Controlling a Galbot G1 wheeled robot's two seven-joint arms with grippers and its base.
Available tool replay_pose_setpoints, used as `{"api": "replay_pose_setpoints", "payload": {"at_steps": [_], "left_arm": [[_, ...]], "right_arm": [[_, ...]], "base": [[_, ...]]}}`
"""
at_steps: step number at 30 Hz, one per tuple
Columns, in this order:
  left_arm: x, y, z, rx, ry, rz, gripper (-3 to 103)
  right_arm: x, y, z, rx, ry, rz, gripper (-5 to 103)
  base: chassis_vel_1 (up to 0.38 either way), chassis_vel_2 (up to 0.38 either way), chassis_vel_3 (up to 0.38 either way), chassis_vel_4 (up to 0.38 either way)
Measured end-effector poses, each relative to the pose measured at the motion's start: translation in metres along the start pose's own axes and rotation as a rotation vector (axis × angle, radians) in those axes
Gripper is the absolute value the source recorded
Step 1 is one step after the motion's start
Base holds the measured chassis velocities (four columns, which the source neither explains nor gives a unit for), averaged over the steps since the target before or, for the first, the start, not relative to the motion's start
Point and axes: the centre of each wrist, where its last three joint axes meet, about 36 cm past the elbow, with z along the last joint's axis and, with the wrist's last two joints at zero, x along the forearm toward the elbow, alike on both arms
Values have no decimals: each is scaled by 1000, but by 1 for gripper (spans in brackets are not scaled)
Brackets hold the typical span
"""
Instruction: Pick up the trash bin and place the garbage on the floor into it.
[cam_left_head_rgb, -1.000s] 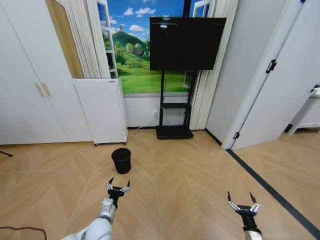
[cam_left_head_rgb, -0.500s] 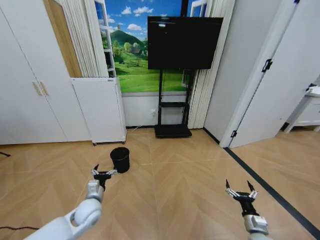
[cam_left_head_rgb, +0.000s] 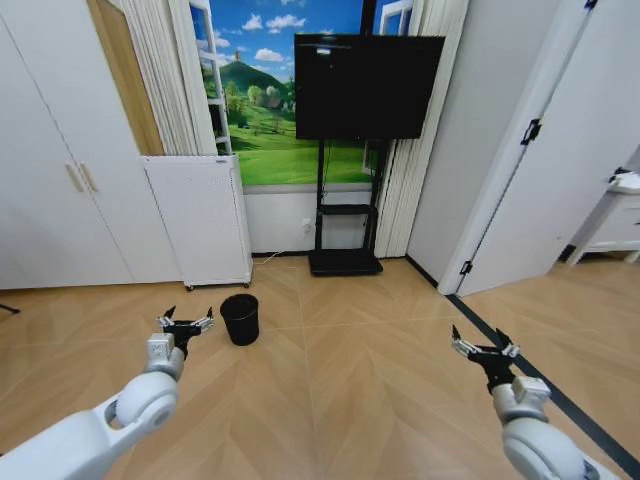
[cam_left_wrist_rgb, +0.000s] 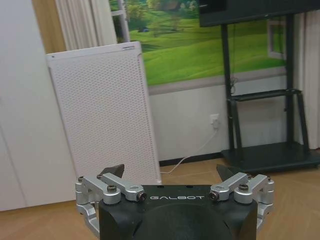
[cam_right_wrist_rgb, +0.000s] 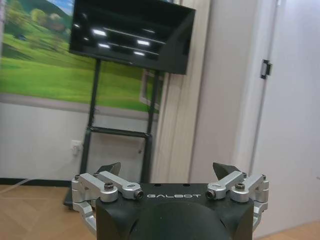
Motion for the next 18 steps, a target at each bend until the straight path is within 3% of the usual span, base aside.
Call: {"api": "replay_pose_setpoints", "payload": {"at_steps": [6, 13, 18], "left_arm": [[5, -7, -5, 13, 4, 52, 100], [11, -21, 3, 86, -6, 72, 100], [12, -33, 4, 132, -8, 46, 100]], "right_arm": [[-8, 18, -16, -48, -39, -83, 100], [-4, 20, -2, -70, -53, -151, 100], [-2, 21, 6, -60, -58, -167, 100]], "base": [[0, 0, 0, 0], [0, 0, 0, 0], [0, 0, 0, 0]]}}
